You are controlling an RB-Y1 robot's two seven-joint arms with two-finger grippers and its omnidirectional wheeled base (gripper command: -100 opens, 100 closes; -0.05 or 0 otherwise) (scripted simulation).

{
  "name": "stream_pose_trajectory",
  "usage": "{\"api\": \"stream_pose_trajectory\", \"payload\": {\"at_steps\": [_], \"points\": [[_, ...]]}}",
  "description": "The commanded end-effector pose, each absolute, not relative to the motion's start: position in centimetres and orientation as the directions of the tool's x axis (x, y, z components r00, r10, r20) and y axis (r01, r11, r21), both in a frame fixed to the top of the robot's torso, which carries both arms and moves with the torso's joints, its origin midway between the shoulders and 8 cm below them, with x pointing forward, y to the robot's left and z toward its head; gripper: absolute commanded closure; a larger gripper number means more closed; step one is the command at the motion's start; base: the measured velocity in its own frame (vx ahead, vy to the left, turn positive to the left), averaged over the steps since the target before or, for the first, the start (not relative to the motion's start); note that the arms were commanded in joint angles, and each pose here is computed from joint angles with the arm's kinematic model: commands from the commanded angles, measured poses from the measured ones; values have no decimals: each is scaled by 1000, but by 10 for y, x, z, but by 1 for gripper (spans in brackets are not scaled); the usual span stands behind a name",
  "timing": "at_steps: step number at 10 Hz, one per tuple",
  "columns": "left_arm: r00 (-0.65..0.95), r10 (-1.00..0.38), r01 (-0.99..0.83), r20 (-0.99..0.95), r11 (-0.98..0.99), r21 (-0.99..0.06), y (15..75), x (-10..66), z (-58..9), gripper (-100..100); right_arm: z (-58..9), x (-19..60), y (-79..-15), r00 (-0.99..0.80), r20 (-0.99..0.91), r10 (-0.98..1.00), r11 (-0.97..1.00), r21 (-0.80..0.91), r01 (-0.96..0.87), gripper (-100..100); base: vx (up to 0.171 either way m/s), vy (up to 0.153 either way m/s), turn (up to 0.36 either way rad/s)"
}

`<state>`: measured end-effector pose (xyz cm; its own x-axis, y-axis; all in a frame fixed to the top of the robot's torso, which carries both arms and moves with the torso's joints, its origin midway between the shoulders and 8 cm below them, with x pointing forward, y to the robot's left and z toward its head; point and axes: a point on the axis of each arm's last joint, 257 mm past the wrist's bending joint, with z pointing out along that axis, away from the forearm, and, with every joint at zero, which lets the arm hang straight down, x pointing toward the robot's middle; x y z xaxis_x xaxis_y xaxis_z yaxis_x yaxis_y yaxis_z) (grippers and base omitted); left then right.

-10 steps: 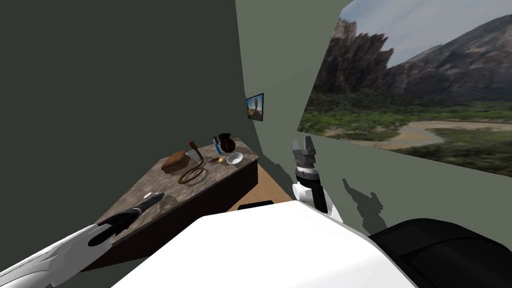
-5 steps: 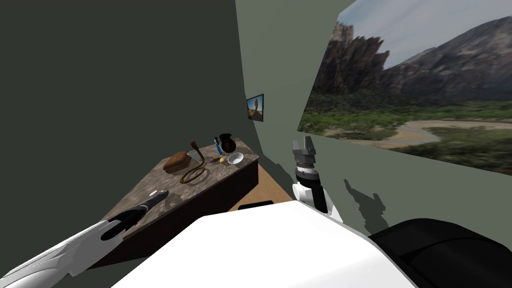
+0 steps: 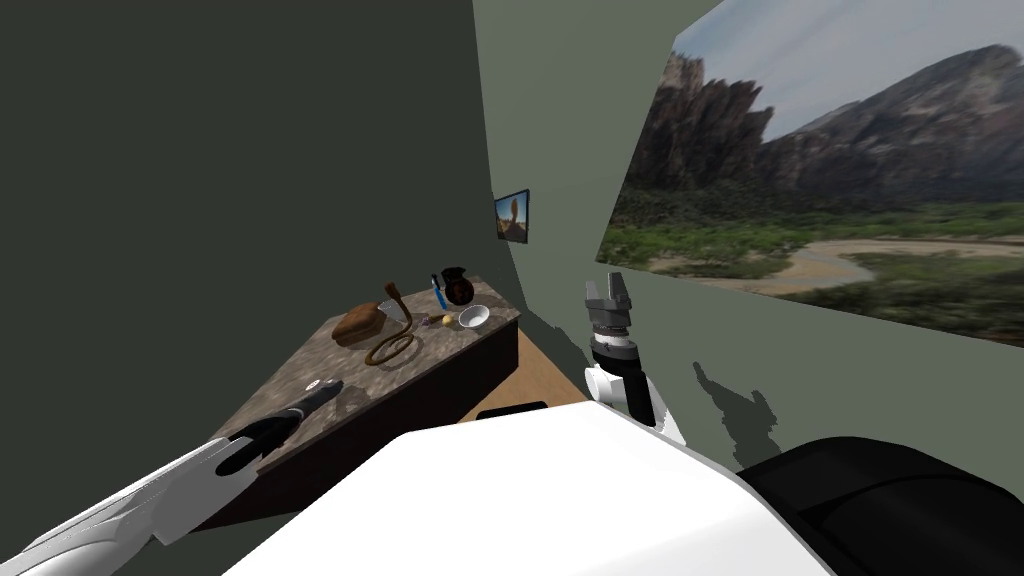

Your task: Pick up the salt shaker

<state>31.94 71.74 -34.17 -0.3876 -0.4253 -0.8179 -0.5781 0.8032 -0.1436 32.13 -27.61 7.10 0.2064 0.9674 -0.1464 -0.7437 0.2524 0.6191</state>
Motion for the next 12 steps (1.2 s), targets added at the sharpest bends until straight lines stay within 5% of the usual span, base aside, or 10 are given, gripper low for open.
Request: {"api": "stream_pose_trajectory", "payload": {"at_steps": [1, 12], "points": [[-376, -429, -605, -821, 785, -133, 720, 308, -343, 100, 71, 321, -276, 206, -146, 967, 252, 619, -744, 0, -21, 44, -61], [-367, -439, -623, -820, 771, -134, 685, 301, -335, 100, 71, 321, -276, 206, -146, 967, 252, 619, -744, 0, -8, 37, -11]]}}
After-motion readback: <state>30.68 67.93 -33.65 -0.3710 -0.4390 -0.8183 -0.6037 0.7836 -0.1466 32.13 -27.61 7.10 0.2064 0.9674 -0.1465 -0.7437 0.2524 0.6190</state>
